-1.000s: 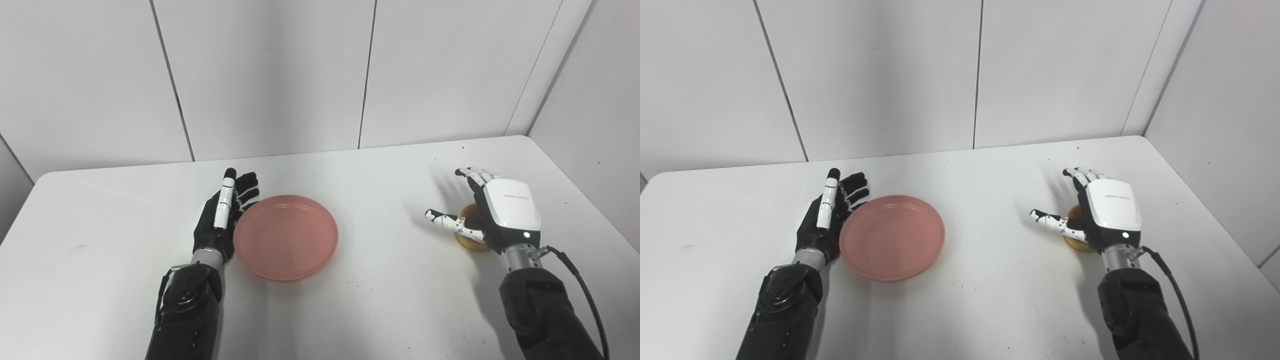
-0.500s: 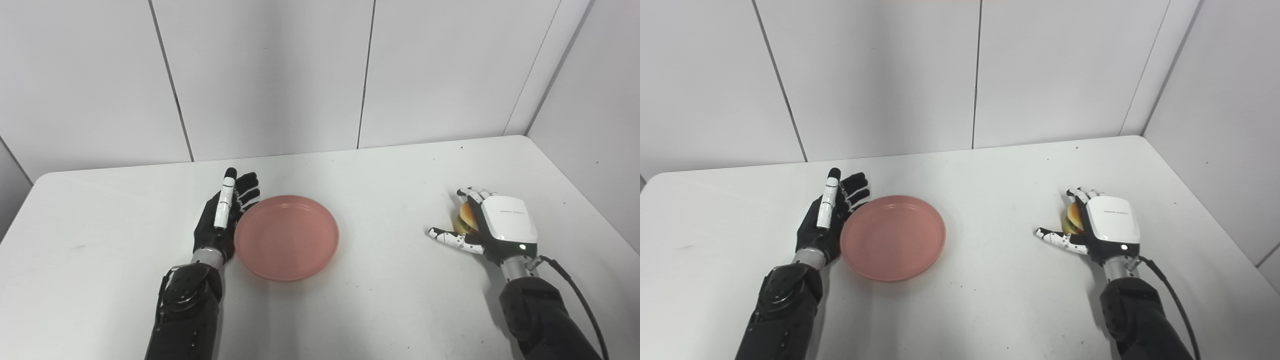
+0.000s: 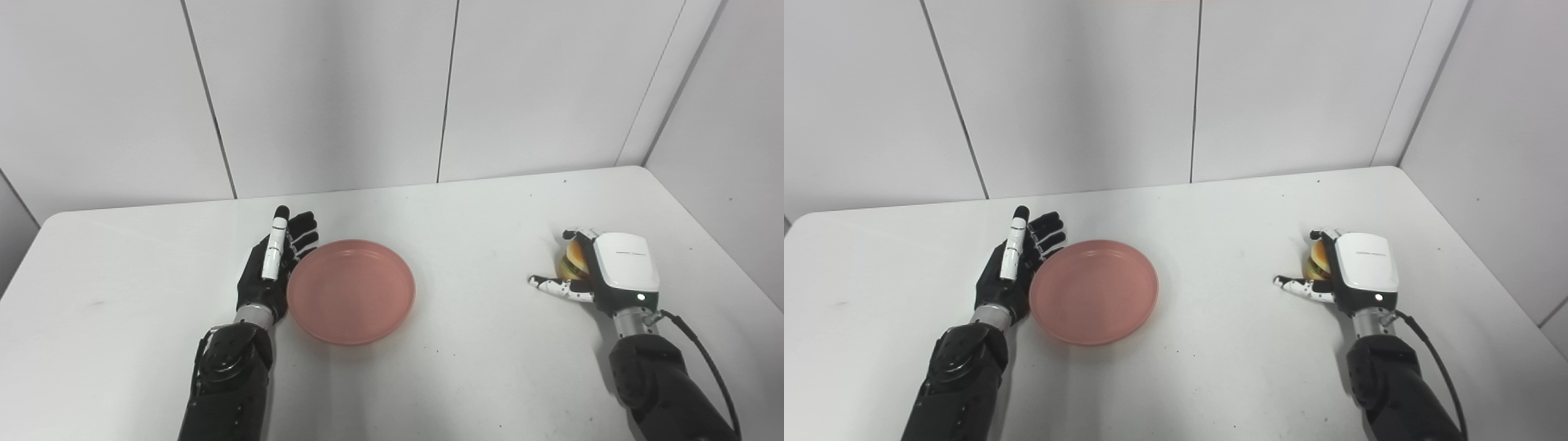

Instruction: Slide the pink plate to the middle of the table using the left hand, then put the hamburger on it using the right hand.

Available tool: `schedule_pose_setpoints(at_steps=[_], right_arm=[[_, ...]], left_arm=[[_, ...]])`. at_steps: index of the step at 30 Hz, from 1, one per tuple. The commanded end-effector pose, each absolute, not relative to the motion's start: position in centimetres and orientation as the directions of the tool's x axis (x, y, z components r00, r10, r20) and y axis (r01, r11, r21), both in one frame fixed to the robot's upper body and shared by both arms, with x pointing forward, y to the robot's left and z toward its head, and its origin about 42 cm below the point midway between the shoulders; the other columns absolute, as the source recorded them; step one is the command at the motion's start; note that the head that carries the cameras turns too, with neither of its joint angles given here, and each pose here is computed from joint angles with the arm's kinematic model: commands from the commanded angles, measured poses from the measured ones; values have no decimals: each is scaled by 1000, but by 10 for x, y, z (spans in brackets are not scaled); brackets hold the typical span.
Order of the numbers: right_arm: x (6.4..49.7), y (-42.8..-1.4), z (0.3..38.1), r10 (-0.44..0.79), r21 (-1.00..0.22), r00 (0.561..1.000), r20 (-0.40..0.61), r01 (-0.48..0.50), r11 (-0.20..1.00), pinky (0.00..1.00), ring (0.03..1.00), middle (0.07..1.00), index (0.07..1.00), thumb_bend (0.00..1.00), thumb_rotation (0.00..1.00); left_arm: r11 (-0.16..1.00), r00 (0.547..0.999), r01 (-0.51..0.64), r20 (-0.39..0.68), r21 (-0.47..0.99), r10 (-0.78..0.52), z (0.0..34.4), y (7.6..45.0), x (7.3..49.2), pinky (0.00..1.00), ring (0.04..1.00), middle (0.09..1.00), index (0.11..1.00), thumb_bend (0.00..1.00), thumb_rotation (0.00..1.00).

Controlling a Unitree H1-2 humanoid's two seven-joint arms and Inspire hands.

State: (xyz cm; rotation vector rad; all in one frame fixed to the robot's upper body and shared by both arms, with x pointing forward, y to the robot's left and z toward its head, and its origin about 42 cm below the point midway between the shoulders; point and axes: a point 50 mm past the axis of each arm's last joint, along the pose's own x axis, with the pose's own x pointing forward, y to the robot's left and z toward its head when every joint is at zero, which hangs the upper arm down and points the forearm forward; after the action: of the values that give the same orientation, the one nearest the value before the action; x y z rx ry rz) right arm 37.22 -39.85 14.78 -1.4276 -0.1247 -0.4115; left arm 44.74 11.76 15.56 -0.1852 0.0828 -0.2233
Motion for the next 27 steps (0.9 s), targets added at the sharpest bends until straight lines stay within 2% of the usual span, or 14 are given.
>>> schedule_pose_setpoints(at_steps=[1, 6, 21, 23, 26, 27], right_arm=[[376, -404, 158, -173, -911, 911, 374, 396, 113, 287, 333, 391, 421, 699, 655], [376, -404, 161, -165, -903, 912, 375, 399, 158, 165, 205, 271, 288, 690, 554], [375, -384, 201, -96, -865, 886, 453, 463, 193, 174, 222, 294, 313, 702, 504], [376, -376, 212, -57, -844, 868, 493, 494, 210, 170, 220, 299, 328, 699, 469], [376, -361, 229, -5, -814, 838, 545, 531, 234, 161, 212, 297, 334, 696, 469], [376, -356, 234, 6, -806, 831, 557, 538, 248, 155, 208, 295, 335, 698, 437]], left_arm=[[957, 970, 217, -68, -195, -234, 159, 113, 451, 773, 814, 790, 668, 657, 875], [956, 970, 217, -63, -195, -233, 160, 113, 450, 763, 805, 785, 671, 652, 874], [955, 969, 222, -63, -195, -238, 159, 111, 452, 762, 805, 783, 670, 663, 870], [956, 969, 225, -63, -188, -240, 159, 110, 452, 757, 810, 783, 674, 668, 880], [956, 968, 226, -64, -186, -241, 159, 108, 452, 761, 815, 786, 680, 672, 883], [956, 968, 228, -64, -185, -243, 159, 107, 452, 762, 819, 789, 683, 672, 887]])
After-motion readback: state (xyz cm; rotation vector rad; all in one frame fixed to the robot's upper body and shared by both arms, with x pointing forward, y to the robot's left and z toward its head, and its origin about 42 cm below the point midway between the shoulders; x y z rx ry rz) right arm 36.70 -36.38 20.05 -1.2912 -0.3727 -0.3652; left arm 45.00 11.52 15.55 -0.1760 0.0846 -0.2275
